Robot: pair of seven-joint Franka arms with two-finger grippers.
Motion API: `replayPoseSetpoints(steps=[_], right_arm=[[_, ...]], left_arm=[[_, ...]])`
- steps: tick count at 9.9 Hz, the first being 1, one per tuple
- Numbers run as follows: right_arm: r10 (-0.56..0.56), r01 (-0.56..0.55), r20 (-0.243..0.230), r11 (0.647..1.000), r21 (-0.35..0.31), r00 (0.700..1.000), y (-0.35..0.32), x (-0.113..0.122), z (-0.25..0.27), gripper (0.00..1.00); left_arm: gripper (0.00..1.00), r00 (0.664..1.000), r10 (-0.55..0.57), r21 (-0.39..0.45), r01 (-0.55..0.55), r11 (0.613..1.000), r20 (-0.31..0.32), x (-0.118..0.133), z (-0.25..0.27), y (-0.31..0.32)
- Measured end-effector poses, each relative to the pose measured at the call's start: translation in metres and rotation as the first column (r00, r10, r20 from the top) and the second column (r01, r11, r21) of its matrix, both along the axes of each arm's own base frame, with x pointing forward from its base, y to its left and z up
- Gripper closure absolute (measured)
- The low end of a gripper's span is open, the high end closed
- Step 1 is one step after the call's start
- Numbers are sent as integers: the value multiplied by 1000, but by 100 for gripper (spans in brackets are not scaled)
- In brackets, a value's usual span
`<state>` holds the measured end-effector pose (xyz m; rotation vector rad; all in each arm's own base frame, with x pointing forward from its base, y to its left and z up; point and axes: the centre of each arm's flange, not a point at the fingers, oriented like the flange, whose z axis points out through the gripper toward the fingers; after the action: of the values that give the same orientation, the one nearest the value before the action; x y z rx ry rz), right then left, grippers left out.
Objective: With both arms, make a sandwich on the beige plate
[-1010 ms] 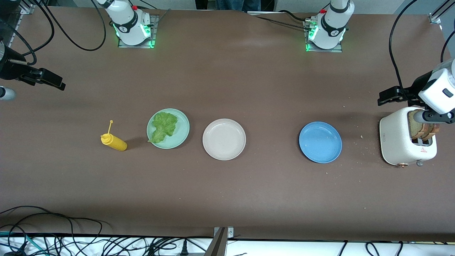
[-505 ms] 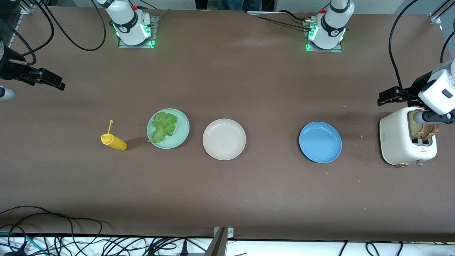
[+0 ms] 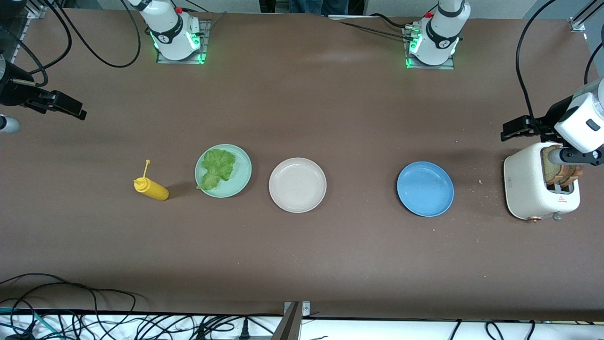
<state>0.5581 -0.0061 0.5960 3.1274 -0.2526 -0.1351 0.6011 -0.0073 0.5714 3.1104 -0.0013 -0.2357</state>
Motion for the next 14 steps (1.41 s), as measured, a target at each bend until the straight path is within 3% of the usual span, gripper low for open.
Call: replayPoseSetpoints(steps=[14], right_arm=[[2,-2,-1,1000,1,1000,-7,0,-1,0]], left_arm=[[0,1000,0,0,0,1000,-5,1,-3,0]])
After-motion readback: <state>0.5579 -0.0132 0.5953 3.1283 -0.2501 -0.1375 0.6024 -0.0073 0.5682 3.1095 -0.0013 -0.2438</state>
